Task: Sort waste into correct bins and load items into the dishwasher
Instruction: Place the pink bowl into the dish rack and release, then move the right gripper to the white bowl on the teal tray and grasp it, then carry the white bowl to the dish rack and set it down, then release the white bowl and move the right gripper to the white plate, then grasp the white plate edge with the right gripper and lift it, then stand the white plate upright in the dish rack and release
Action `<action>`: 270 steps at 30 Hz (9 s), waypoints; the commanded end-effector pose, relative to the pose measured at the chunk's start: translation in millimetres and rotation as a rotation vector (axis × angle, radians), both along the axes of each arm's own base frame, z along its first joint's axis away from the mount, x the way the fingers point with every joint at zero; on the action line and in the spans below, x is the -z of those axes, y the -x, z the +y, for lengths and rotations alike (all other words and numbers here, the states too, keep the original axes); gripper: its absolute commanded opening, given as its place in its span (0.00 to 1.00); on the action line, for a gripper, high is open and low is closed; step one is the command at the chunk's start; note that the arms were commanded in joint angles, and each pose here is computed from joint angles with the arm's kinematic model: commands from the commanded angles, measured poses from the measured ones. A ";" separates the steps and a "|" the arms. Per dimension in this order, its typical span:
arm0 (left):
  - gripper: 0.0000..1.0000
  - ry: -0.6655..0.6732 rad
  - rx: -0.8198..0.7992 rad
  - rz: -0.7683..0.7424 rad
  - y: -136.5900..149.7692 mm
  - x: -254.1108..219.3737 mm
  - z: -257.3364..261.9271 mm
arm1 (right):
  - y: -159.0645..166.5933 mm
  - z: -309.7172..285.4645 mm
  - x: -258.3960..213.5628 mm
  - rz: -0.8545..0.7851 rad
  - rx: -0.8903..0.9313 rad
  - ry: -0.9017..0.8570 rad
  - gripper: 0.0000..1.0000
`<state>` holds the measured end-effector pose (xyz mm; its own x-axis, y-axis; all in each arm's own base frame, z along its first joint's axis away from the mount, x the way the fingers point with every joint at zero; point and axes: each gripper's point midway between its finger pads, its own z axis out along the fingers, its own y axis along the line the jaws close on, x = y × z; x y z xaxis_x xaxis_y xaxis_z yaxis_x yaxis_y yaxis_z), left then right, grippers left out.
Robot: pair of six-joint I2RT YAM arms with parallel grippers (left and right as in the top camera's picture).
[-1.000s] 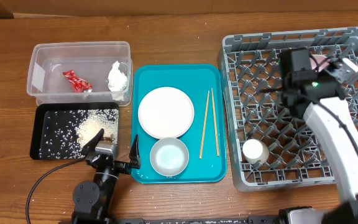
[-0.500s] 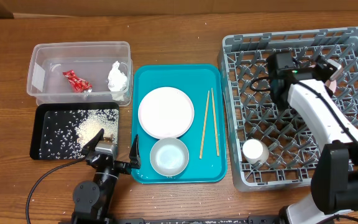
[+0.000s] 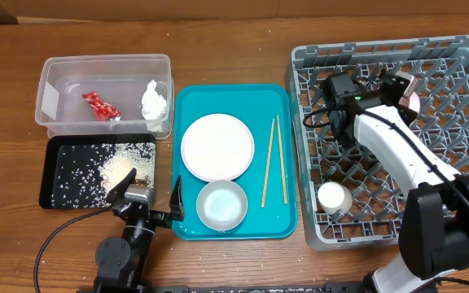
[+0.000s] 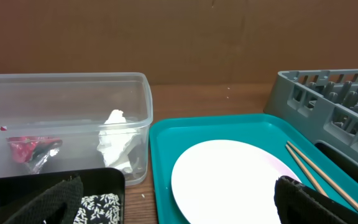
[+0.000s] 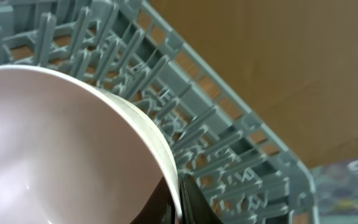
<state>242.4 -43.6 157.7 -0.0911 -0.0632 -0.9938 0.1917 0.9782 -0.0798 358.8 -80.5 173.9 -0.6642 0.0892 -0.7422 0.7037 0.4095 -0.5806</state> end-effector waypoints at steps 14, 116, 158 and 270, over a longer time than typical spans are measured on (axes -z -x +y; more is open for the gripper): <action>1.00 -0.007 -0.011 -0.008 -0.4 0.2 2.8 | -6.0 -6.3 -13.7 0.183 -0.055 0.177 0.04; 1.00 -0.007 -0.011 -0.008 -0.4 0.2 2.9 | 12.1 204.6 -25.4 0.123 -0.515 -0.465 0.04; 1.00 -0.007 -0.011 -0.008 -0.4 0.2 2.8 | 5.5 4.2 13.9 0.098 0.030 -0.061 0.04; 1.00 -0.007 -0.011 -0.008 -0.4 0.2 2.8 | 26.6 -52.4 -32.6 0.166 0.067 0.083 0.04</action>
<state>242.4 -43.5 157.7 -0.0911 -0.0632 -0.9938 0.1914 0.9783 -0.0798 330.1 -134.8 202.5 -0.7471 0.1300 -0.6519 0.6508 0.3425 -0.6776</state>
